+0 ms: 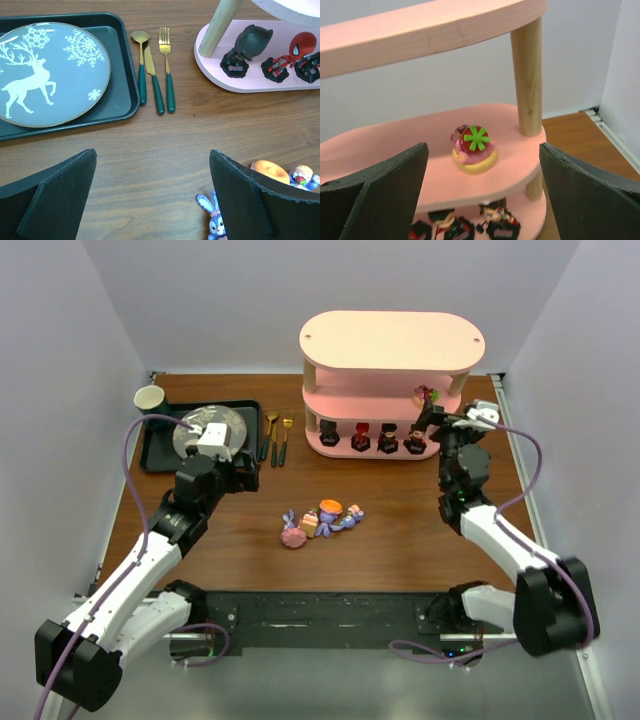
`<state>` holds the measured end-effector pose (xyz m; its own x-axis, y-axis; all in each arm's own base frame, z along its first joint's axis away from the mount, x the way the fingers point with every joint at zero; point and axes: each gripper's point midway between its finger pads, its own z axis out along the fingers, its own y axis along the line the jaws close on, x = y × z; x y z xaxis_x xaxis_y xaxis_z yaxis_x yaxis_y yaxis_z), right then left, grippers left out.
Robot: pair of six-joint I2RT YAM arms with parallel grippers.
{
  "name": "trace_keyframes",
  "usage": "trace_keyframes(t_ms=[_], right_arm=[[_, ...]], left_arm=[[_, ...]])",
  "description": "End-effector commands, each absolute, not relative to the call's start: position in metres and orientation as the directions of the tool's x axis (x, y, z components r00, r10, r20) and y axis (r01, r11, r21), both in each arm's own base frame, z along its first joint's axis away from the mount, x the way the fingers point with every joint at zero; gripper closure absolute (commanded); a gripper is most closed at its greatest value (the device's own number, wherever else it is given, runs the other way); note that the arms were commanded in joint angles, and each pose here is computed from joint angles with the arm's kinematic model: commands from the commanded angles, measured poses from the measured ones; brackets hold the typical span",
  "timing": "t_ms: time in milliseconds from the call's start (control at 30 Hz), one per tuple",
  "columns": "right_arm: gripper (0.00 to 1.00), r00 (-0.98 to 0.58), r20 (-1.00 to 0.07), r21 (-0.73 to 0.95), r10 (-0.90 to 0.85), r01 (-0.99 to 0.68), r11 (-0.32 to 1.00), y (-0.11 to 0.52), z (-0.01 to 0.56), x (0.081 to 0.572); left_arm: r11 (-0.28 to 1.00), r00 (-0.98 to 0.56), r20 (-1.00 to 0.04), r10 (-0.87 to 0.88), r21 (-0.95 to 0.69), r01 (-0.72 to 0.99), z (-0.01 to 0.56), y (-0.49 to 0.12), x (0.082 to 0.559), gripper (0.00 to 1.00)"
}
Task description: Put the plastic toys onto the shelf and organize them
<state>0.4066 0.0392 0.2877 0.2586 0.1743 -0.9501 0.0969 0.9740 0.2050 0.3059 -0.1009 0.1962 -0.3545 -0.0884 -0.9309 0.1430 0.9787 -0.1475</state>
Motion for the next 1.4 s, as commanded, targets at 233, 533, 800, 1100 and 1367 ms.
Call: trace_keyframes(t_ms=[233, 533, 800, 1100, 1367], right_arm=[[0.01, -0.050, -0.976, 0.209, 0.213, 0.070, 0.975, 0.040, 0.283, 0.348], [0.02, -0.207, -0.968, 0.180, 0.143, -0.173, 0.968, 0.073, 0.283, 0.371], [0.09, -0.077, -0.972, 0.228, 0.222, -0.096, 0.969, 0.044, 0.289, 0.402], [0.11, -0.074, -0.978, 0.205, 0.194, -0.207, 0.957, 0.055, 0.289, 0.437], [0.11, -0.059, -0.988, 0.152, 0.141, -0.252, 0.956, 0.061, 0.285, 0.448]], left_arm=[[0.968, -0.333, -0.939, -0.079, -0.152, 0.200, 0.204, -0.109, 0.307, 0.00], [0.964, -0.340, -0.938, -0.069, -0.151, 0.221, 0.202, -0.112, 0.306, 0.00], [0.961, -0.342, -0.937, -0.066, -0.152, 0.229, 0.201, -0.114, 0.305, 0.00], [0.960, -0.346, -0.936, -0.060, -0.149, 0.236, 0.199, -0.115, 0.305, 0.00], [0.960, -0.347, -0.936, -0.058, -0.148, 0.237, 0.199, -0.115, 0.305, 0.00]])
